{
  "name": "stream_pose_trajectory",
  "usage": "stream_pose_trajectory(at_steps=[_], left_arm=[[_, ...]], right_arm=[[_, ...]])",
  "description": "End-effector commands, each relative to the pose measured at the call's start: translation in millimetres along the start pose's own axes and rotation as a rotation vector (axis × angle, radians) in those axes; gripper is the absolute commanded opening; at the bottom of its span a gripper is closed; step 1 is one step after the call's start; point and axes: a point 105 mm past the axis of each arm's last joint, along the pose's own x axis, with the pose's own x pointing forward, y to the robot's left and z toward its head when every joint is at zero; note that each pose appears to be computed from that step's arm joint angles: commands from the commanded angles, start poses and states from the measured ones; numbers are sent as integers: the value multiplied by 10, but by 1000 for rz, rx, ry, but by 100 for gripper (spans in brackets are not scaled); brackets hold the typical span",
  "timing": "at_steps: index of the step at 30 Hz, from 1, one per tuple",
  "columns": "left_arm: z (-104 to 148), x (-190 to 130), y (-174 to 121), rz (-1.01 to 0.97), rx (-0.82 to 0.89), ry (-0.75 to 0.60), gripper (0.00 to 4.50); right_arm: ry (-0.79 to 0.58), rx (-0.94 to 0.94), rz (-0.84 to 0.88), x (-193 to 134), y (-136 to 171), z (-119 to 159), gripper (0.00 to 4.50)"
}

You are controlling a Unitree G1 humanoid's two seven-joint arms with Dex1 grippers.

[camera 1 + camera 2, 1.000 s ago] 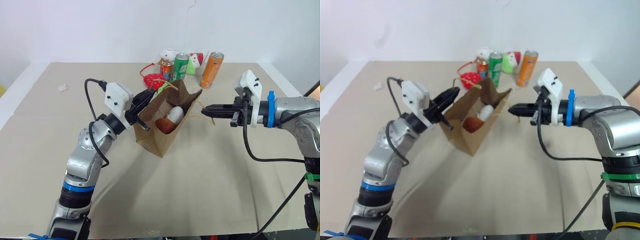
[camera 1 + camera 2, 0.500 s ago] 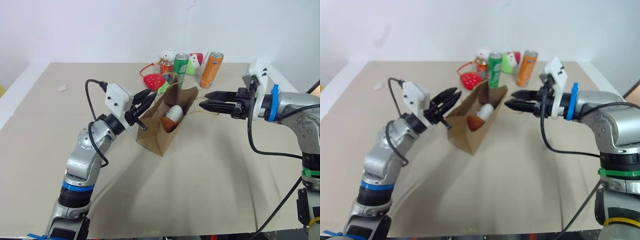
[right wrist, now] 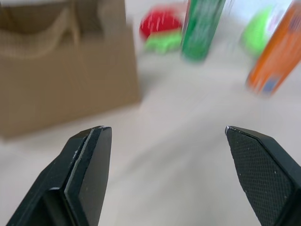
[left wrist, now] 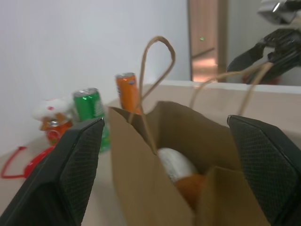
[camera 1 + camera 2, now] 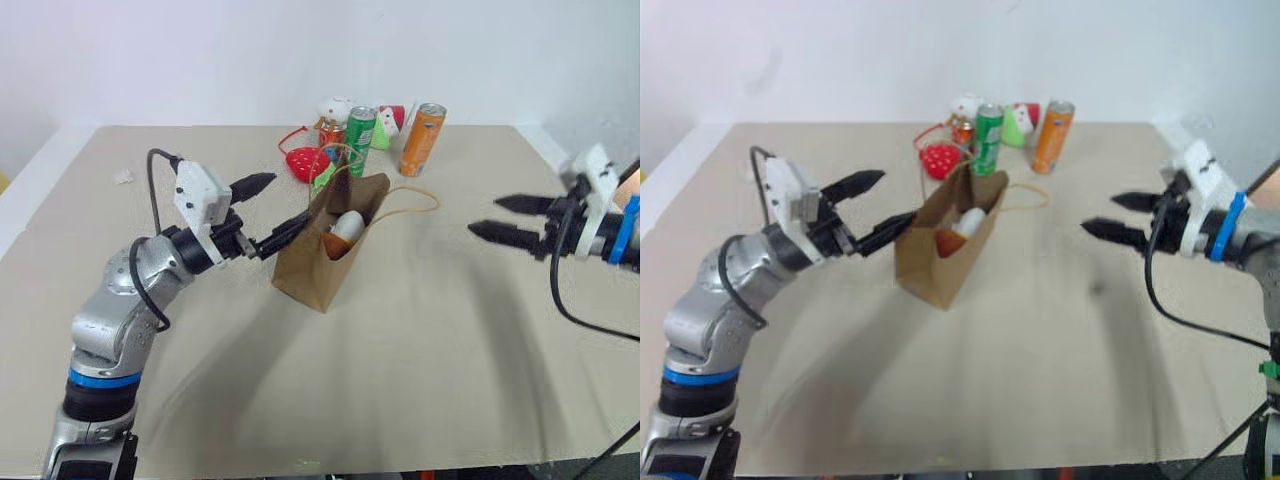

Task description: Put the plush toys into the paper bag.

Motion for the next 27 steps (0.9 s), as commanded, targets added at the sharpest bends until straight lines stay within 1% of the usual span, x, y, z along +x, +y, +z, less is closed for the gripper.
stream_pose_trajectory(at_steps=[1,2,4,5,8,9,11,15,25,27], left_arm=[[129,-90,-70,-17,18,-14,443],[121,-108,-87,-15,18,-9,443],[99,-141,-114,-7,19,2,443],[79,-160,-128,-4,17,10,443],[30,-219,-115,46,27,19,443],[8,-229,-127,50,29,26,443],[-46,-230,-194,34,25,41,443],[-103,-208,-284,10,2,54,443],[-145,-132,-373,-21,-54,59,443],[-191,-112,-357,-2,-58,74,443]], right_arm=[[-38,-65,184,193,475,107,349],[-38,-71,240,277,626,87,311],[-54,-83,311,411,843,89,198],[-65,-88,337,467,929,102,156],[-135,-108,397,660,1163,218,53],[-160,-113,412,723,1227,268,9],[-191,-124,428,821,1313,335,9],[-200,-139,436,954,1390,373,9],[-222,-151,506,1042,1619,437,9],[-226,-153,508,1063,1642,443,9]])
